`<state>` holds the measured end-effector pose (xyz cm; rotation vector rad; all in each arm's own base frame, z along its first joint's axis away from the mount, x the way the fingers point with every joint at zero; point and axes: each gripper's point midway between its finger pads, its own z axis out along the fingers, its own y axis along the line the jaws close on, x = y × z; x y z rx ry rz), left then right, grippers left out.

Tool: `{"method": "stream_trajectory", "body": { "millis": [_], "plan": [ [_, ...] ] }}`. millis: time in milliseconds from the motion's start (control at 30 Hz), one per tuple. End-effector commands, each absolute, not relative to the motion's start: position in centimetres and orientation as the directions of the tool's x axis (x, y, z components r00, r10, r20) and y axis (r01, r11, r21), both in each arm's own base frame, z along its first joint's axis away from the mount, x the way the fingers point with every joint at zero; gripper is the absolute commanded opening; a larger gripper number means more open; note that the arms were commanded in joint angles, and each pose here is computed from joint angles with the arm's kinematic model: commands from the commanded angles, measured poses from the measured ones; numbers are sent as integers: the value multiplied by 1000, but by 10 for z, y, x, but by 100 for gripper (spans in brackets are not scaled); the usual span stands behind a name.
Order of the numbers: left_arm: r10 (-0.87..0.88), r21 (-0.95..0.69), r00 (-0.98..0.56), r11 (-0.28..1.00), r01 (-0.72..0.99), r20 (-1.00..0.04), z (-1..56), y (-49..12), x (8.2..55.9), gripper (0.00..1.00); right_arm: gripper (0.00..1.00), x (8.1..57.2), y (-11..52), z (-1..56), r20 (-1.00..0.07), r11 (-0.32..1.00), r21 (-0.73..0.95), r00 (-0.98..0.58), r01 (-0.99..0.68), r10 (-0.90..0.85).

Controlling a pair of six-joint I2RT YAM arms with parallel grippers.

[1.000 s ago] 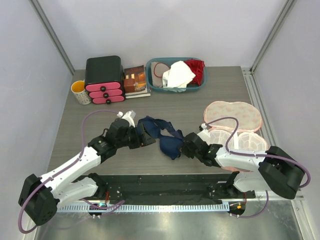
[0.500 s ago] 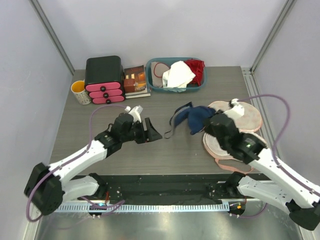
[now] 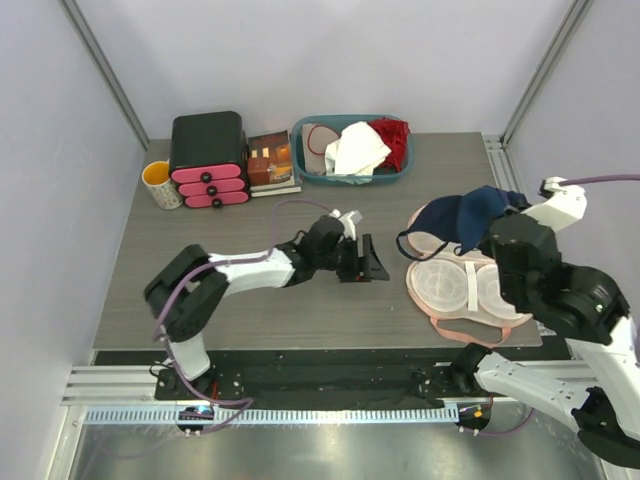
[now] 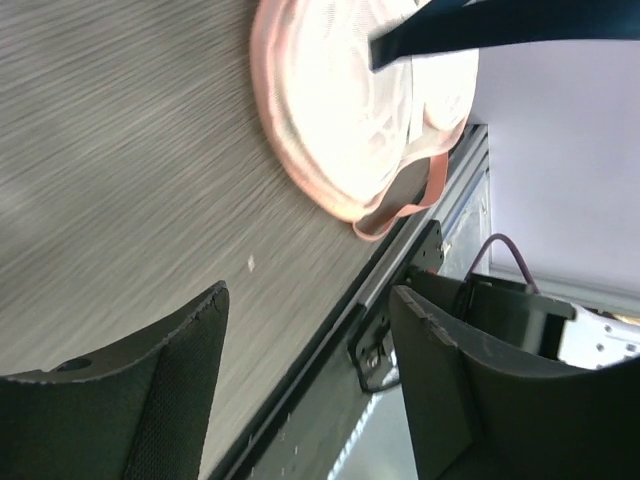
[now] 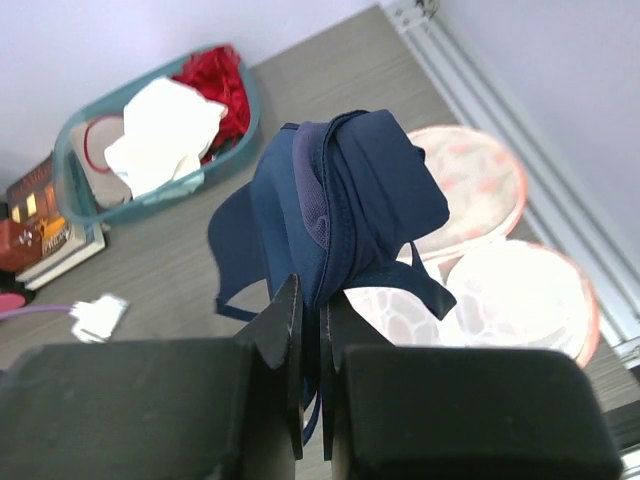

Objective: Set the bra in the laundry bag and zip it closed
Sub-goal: Move the laundry bag to the center of the board.

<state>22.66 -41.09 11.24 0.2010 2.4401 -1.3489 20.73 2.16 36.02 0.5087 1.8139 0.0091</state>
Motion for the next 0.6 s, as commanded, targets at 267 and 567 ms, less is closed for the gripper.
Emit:
{"method": "stream_trajectory", "body": {
  "millis": [267,567],
  "plan": [
    [-18,-809,-941,517,281,-339,77,-505,235,59,1,179,-21,405,-953,917,209,-138,341,268],
    [-87,-733,-930,643,222,-358,42,-509,263,42,1,172,-18,399,-947,931,227,-159,286,280]
  ]
}}
